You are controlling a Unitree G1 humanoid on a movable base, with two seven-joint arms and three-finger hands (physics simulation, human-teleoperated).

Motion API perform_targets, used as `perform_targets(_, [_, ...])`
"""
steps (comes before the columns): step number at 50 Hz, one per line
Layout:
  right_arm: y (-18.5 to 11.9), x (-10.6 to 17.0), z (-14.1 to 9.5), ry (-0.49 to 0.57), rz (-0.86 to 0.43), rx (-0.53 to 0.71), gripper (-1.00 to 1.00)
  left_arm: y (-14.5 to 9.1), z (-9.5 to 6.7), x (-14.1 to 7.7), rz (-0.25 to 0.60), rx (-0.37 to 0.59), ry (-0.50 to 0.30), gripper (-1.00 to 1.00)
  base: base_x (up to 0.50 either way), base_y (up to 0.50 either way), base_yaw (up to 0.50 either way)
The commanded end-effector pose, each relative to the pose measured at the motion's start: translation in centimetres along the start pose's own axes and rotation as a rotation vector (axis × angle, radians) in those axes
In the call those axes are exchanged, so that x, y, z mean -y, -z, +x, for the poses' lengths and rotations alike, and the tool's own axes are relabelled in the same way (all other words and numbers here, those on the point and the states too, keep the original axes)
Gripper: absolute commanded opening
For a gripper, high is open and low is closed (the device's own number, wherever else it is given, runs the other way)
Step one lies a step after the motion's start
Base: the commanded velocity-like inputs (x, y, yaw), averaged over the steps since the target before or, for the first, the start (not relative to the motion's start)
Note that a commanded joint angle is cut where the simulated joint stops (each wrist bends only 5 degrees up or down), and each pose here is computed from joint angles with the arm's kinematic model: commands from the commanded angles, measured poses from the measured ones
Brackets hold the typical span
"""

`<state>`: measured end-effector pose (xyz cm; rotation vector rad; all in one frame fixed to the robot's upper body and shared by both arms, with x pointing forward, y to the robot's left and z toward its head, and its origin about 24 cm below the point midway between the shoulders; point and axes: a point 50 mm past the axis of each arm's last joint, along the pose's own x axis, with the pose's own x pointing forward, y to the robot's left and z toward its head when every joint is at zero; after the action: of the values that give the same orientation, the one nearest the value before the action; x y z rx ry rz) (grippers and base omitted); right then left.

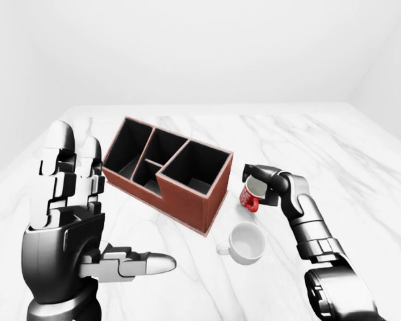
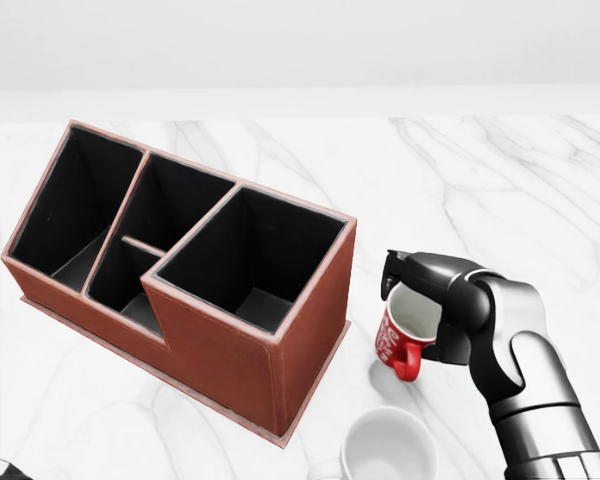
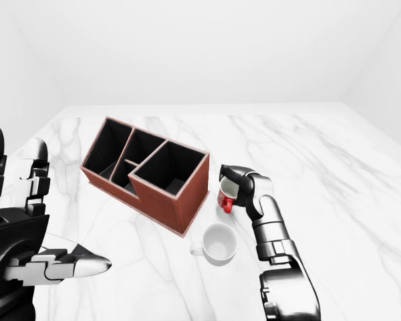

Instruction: Pick up the red mug and place it to the right of the caddy.

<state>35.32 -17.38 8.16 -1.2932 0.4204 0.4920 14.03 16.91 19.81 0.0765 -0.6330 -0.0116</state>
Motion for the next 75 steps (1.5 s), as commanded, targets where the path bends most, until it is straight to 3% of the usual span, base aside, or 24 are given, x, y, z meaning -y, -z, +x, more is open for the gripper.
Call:
perform_targets(1, [0.3,-0.3,0.9,-0.062,0.042,0.000,-1.00,0.0,0.0,0.0,-0.005,0.001,-0.002,1.00,0.00,0.00,0.00])
perform_targets(13, [0.5,-1.2,1.4,-0.113,0.075,-0.001,-1.00,0.0,0.0,-0.1,-0.003,0.002,-0.005,1.00,0.00,0.00,0.00])
perform_targets(44, [1.0,-2.1,2.9,-0.085,0.148,-0.028,-1.00,0.0,-0.1,-0.1,-0.015,-0.010,-0.002,1.00,0.00,0.00,0.00])
perform_targets(62, [0.6,-0.5,3.3,0.030,0.164,-0.037,-1.00,0.1,-0.1,-0.1,-0.025,-0.016,0.001,1.00,0.00,0.00,0.00])
perform_targets(75, [0.5,-0.9,3.6,0.043,0.155,-0.049,-1.00,0.1,-0.2,-0.2,-0.028,-0.019,-0.002,1.00,0.00,0.00,0.00])
